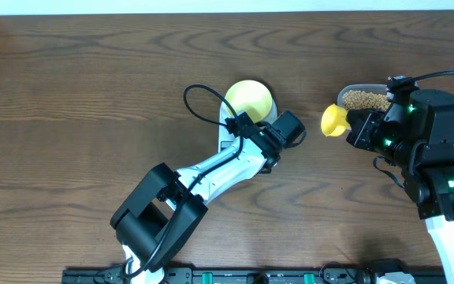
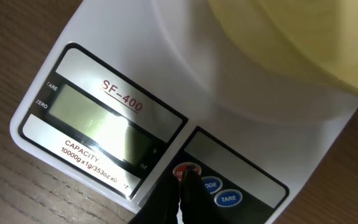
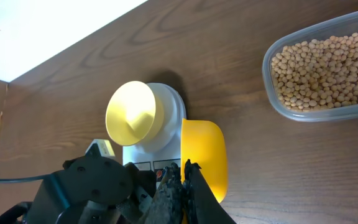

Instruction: Scoop item into bowl and weigh 50g on scale

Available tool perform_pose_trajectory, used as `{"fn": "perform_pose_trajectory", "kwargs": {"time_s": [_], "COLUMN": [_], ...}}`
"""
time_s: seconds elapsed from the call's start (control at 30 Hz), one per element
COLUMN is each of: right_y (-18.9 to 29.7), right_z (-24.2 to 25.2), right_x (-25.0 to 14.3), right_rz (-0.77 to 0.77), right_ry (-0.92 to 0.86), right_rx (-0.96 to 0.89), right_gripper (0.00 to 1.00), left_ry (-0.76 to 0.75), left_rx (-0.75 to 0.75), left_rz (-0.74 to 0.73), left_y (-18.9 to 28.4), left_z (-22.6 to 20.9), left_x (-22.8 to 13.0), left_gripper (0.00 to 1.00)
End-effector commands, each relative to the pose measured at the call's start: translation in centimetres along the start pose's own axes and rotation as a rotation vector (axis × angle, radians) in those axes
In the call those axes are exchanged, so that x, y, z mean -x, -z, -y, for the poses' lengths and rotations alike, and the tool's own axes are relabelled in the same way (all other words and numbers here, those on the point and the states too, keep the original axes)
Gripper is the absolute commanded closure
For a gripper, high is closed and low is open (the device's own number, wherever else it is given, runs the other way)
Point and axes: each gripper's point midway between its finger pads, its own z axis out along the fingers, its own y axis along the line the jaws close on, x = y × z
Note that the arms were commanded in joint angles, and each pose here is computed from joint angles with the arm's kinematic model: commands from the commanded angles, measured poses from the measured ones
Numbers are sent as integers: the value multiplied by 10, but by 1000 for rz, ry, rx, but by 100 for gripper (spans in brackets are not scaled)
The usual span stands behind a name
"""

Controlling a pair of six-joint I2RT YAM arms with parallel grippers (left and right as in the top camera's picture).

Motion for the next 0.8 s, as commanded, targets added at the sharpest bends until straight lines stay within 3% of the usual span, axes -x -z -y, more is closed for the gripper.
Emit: {"fn": "perform_pose_trajectory", "kwargs": {"time_s": [0.0, 0.77], "right_y": [3, 3], "right_z": [-1, -1], "right_x": [6, 6], "right_rz": [18, 17], "right_ry": [21, 21], "right_rx": [-4, -1], "right_gripper": [99, 99], "left_ry": [-6, -12], "left_rx": [35, 51], "left_rz": [25, 18], "left_y": [-7, -17], "left_z": [-7, -9], "left_x": [2, -3], "left_gripper": [93, 93]}}
